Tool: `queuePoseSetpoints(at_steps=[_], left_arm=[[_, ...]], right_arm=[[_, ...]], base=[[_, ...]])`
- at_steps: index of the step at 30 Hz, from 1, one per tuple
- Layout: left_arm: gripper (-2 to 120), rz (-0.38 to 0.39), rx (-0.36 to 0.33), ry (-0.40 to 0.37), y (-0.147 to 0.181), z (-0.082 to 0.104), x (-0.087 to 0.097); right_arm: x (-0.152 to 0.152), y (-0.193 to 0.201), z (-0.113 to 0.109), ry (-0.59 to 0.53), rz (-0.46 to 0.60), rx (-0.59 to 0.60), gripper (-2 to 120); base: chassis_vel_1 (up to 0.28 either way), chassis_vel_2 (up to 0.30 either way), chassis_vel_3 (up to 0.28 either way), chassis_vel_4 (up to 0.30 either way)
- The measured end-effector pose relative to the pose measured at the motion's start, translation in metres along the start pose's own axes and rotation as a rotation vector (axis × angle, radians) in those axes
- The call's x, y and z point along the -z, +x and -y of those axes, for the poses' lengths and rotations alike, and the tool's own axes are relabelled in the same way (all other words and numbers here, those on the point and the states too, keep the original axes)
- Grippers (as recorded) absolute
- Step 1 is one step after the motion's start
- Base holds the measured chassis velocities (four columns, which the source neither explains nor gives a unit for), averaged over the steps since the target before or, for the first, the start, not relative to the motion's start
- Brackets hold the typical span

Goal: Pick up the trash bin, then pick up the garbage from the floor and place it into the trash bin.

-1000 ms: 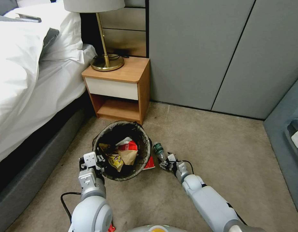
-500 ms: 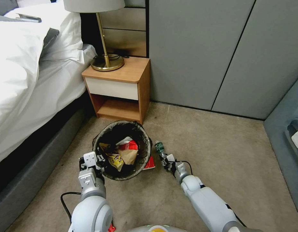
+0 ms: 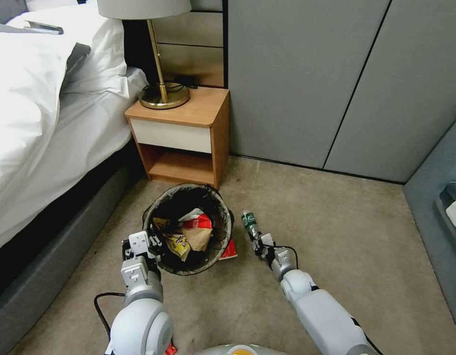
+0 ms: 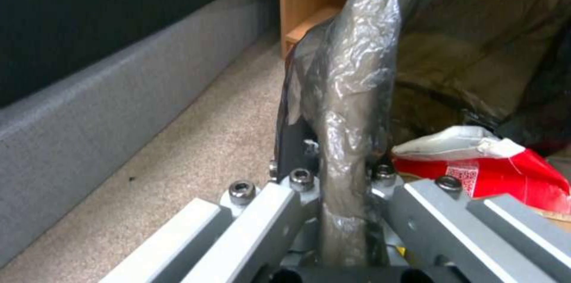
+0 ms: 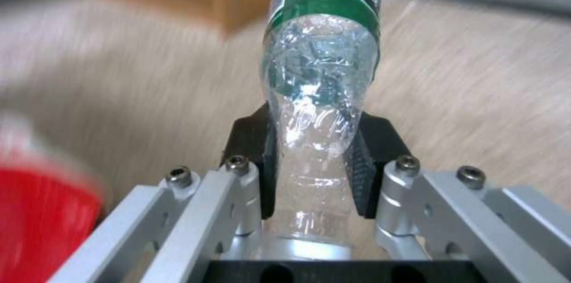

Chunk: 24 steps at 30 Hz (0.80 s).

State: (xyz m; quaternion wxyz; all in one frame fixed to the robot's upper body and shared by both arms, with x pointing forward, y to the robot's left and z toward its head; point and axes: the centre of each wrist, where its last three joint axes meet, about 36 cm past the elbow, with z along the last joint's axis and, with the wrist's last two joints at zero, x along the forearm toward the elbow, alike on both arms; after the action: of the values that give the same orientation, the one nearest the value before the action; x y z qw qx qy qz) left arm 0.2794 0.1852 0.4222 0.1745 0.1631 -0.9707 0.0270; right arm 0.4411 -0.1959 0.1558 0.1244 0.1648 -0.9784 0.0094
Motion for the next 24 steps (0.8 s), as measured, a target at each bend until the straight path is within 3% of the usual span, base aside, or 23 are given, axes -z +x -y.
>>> queuePoseSetpoints(at_steps=[1, 4, 7, 11, 12, 14, 15, 17, 18, 19, 24], left_arm=[[0, 0.0, 0.0, 0.0, 0.0, 0.0, 0.0], [0, -0.003, -0.002, -0.004, -0.001, 0.0, -0.001], [0, -0.004, -0.004, -0.004, -0.001, 0.0, -0.001], [0, -0.014, -0.014, -0.011, -0.002, 0.003, -0.005], [0, -0.014, -0.014, -0.011, -0.002, 0.003, -0.005], [0, -0.019, -0.016, -0.015, -0.003, 0.004, -0.007], [0, -0.019, -0.016, -0.015, -0.003, 0.004, -0.007], [0, -0.02, -0.017, -0.017, -0.002, 0.004, -0.007], [0, -0.02, -0.017, -0.017, -0.002, 0.004, -0.007], [0, -0.021, -0.019, -0.018, -0.002, 0.005, -0.008], [0, -0.032, -0.026, -0.026, 0.002, 0.006, -0.011]], right_arm=[[0.0, 0.0, 0.0, 0.0, 0.0, 0.0, 21], [0.044, 0.004, 0.003, -0.072, 0.169, -0.061, 21], [0.065, 0.006, 0.002, -0.102, 0.233, -0.07, 21], [0.166, 0.033, -0.007, -0.127, 0.526, -0.009, 21], [0.166, 0.033, -0.007, -0.127, 0.526, -0.009, 21], [0.21, 0.055, -0.023, -0.104, 0.666, 0.089, 21], [0.21, 0.055, -0.023, -0.104, 0.666, 0.089, 21], [0.234, 0.083, -0.05, -0.083, 0.746, 0.219, 21], [0.234, 0.083, -0.05, -0.083, 0.746, 0.219, 21], [0.236, 0.094, -0.064, -0.07, 0.761, 0.274, 21], [0.213, 0.113, -0.106, -0.015, 0.7, 0.418, 21]], base=[[0.0, 0.0, 0.0, 0.0], [0.0, 0.0, 0.0, 0.0], [0.0, 0.0, 0.0, 0.0], [0.0, 0.0, 0.0, 0.0], [0.0, 0.0, 0.0, 0.0], [0.0, 0.0, 0.0, 0.0], [0.0, 0.0, 0.0, 0.0], [0.0, 0.0, 0.0, 0.0], [0.0, 0.0, 0.0, 0.0], [0.0, 0.0, 0.0, 0.0], [0.0, 0.0, 0.0, 0.0]])
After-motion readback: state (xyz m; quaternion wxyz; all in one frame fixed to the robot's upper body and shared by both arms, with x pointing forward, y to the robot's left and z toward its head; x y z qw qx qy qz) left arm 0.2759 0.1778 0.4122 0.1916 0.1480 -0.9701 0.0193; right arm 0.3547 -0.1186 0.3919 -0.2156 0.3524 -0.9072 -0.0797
